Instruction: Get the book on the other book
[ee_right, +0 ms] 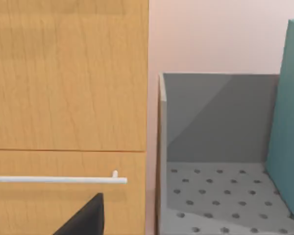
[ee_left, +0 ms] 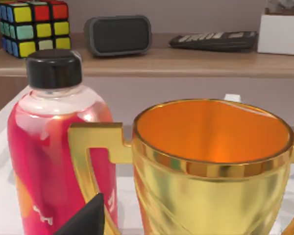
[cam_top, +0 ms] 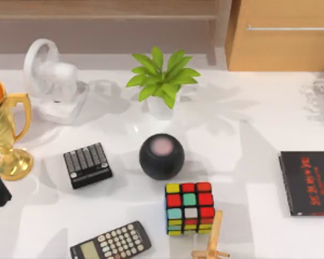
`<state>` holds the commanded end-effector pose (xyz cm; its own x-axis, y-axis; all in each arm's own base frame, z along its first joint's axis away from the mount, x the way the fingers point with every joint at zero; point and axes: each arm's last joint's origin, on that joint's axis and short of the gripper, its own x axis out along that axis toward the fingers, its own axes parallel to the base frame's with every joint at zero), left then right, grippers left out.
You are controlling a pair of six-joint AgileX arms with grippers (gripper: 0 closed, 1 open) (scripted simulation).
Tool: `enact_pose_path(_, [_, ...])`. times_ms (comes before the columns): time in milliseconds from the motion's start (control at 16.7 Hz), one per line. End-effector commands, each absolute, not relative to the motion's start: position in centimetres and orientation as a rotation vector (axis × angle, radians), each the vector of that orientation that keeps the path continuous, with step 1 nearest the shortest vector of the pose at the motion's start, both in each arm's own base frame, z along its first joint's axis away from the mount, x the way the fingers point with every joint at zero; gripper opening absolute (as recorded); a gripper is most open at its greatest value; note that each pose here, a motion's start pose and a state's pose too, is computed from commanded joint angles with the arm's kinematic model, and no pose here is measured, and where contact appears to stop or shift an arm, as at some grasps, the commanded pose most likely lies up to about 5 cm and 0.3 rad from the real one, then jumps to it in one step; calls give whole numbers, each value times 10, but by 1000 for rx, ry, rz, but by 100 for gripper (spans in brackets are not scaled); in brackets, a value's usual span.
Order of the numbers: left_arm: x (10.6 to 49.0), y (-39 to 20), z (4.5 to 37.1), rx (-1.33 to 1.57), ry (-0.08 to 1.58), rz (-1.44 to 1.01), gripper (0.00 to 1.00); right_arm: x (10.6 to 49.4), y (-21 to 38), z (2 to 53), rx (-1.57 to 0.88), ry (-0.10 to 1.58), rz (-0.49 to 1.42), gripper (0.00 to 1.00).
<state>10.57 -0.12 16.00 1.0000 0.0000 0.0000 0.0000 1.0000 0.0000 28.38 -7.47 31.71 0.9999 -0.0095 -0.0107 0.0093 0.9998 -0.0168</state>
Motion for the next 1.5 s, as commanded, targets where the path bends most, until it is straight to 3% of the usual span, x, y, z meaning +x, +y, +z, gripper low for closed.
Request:
enact_pose_path(300, [106, -1, 160, 0, 0, 0, 100, 376, -141, 294, -17, 15, -10, 100])
enact_pose_path(540, [106, -1, 160, 0, 0, 0, 100, 419, -184, 261, -17, 14, -8, 100])
enact_pose_path(1500, [106, -1, 160, 0, 0, 0, 100, 460, -201, 249, -21, 5, -7, 100])
